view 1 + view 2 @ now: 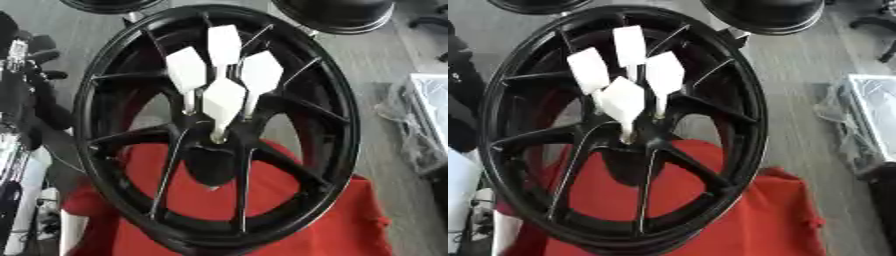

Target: Pull the pin out of the wheel hub.

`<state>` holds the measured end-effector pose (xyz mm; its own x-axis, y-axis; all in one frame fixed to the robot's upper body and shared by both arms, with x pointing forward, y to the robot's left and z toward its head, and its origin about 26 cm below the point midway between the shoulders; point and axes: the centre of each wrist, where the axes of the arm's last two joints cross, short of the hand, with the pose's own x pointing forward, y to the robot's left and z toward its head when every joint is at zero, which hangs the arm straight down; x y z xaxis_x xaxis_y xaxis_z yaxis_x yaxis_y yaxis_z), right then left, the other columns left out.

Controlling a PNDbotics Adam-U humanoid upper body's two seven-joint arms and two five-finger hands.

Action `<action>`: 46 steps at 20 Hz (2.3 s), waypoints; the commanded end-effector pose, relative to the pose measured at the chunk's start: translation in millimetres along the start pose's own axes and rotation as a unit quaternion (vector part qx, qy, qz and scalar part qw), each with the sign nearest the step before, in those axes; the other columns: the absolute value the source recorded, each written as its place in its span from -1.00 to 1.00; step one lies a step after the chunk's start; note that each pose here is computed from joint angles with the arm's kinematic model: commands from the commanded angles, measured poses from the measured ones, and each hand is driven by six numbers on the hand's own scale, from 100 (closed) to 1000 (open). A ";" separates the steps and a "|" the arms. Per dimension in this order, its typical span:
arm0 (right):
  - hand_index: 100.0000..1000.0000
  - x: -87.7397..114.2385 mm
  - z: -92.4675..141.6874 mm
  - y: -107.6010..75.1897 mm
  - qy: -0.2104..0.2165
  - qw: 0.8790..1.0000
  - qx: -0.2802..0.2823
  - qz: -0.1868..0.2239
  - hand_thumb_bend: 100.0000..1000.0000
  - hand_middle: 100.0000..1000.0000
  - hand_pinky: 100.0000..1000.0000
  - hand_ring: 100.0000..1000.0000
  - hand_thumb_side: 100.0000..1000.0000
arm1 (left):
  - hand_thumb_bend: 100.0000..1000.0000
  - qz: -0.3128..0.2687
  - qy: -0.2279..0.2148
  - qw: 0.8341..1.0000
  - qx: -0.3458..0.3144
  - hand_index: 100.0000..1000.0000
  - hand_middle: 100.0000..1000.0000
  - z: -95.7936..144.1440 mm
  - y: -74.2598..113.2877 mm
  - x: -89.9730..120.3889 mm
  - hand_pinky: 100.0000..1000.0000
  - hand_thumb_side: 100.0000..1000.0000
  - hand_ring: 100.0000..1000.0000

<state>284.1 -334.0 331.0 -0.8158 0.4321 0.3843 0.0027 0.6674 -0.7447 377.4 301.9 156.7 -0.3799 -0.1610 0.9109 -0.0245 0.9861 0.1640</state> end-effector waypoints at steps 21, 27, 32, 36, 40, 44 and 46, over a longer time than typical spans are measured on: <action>0.57 30.3 -99.8 -1.9 -0.084 0.921 0.331 0.186 -1.00 0.37 0.71 0.47 -0.69 | -0.98 -0.034 -0.004 0.999 0.000 0.49 0.41 2.7 15.7 7.2 0.21 0.63 0.58; 0.61 44.8 -113.4 20.7 -0.153 0.913 0.336 0.172 -1.00 0.42 0.73 0.50 -0.69 | -0.98 -0.037 -0.002 0.999 -0.001 0.48 0.41 3.3 16.4 6.3 0.21 0.63 0.58; 0.62 57.7 -115.1 35.1 -0.176 0.910 0.328 0.184 -1.00 0.41 0.70 0.50 -0.67 | -0.98 -0.039 0.000 0.999 -0.002 0.48 0.41 3.6 16.7 5.7 0.21 0.63 0.58; 0.62 58.8 -115.6 42.9 -0.167 0.909 0.328 0.194 -1.00 0.41 0.69 0.49 -0.66 | -0.98 -0.039 0.000 0.999 -0.002 0.48 0.41 3.8 17.0 5.5 0.21 0.63 0.58; 0.62 54.1 -117.3 50.0 -0.157 0.913 0.330 0.183 -1.00 0.40 0.69 0.48 -0.66 | -0.98 -0.039 0.001 0.999 -0.002 0.48 0.41 3.7 17.2 5.5 0.21 0.63 0.58; 0.61 52.4 -120.2 55.8 -0.151 0.919 0.319 0.175 -1.00 0.37 0.66 0.42 -0.67 | -0.98 -0.037 0.000 0.999 -0.004 0.48 0.41 2.7 15.7 5.9 0.21 0.63 0.58; 0.59 51.4 -122.4 60.4 -0.148 0.921 0.315 0.175 -1.00 0.35 0.65 0.40 -0.66 | -0.98 -0.035 -0.002 0.999 -0.005 0.48 0.41 1.5 14.1 6.8 0.21 0.63 0.58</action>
<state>314.7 -196.7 365.6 -0.9559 0.2934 -0.0107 0.0072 -0.0130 -0.9999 372.7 311.8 153.7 -0.3578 -0.2082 0.9103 -0.0361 0.9772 0.2093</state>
